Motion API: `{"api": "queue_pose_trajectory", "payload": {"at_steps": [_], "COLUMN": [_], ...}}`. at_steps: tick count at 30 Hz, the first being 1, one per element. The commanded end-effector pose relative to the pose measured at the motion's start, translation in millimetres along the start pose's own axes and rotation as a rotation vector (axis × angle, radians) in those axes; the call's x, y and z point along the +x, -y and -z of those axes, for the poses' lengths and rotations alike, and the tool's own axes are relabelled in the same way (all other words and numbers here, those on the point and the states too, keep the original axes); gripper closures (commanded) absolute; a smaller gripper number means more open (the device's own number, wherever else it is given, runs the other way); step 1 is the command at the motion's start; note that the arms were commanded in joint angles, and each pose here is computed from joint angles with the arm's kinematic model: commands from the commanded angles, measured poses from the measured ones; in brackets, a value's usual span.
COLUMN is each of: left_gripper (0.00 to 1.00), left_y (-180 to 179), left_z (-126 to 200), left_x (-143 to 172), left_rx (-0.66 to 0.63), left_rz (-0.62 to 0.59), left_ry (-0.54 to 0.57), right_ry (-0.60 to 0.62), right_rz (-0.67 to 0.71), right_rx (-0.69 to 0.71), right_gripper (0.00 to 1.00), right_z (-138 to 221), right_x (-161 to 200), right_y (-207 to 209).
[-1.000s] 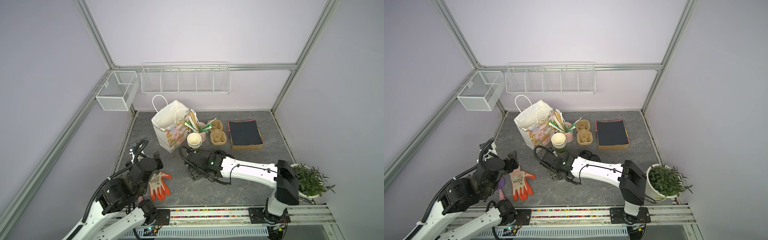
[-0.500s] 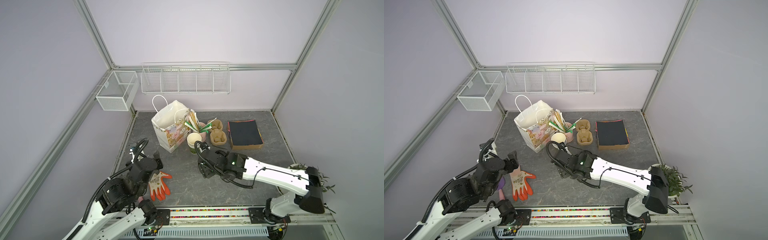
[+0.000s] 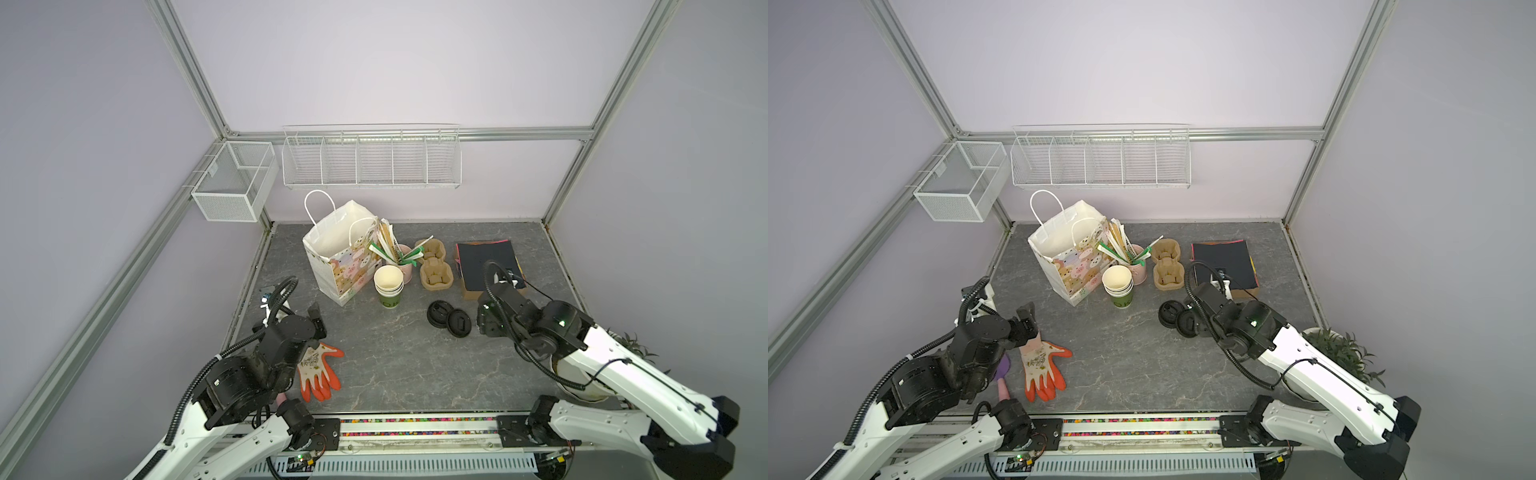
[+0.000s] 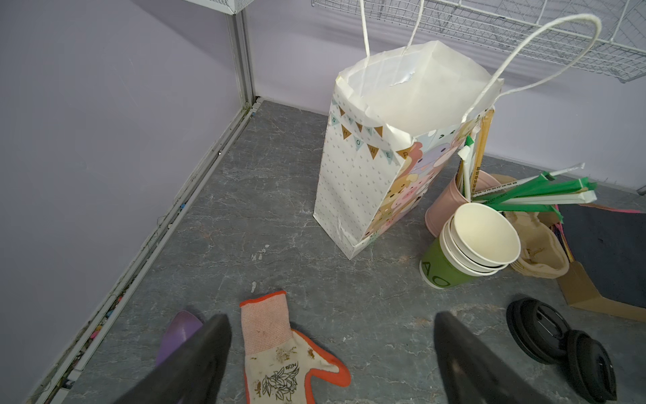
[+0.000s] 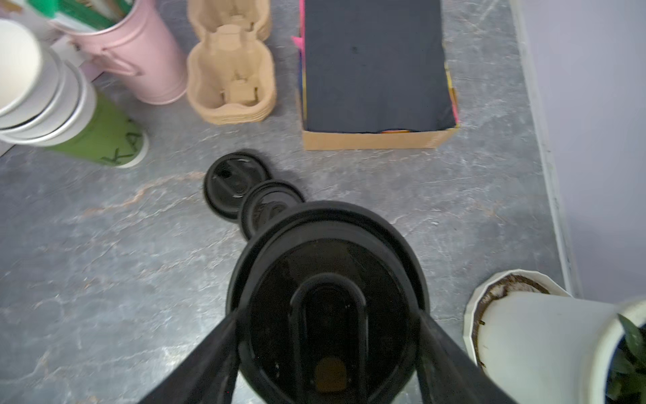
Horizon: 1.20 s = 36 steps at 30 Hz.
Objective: Pack a coffee takeout order
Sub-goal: Place the coffee cup at the middle-right of the table.
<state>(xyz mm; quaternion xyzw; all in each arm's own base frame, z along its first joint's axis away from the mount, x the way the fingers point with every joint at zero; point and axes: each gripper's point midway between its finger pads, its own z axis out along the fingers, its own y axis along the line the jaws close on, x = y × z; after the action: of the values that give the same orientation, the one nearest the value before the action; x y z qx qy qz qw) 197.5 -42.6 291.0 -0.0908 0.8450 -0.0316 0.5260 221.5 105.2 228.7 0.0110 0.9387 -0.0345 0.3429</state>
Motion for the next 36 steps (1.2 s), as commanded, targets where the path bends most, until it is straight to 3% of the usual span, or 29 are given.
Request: {"api": "queue_pose_trajectory", "payload": {"at_steps": [1, 17, 36], "left_gripper": [0.1, 0.1, 0.1], "left_y": [-3.7, -2.0, -0.2], "left_z": [-2.2, -2.6, -4.9], "left_x": [7.2, 8.6, 9.7], "left_rx": [-0.018, -0.011, -0.016], "left_rz": [-0.038, -0.043, -0.055], "left_ry": [-0.022, -0.029, -0.035], "right_ry": [-0.032, -0.094, -0.134], "right_rz": [-0.058, -0.26, -0.31], "right_rx": [0.109, 0.151, 0.162], "right_gripper": [0.25, 0.26, 0.26], "right_z": [-14.0, -96.3, -165.9], "right_x": [5.1, -29.7, -44.6], "right_y": [31.0, 59.4, 58.6]}}
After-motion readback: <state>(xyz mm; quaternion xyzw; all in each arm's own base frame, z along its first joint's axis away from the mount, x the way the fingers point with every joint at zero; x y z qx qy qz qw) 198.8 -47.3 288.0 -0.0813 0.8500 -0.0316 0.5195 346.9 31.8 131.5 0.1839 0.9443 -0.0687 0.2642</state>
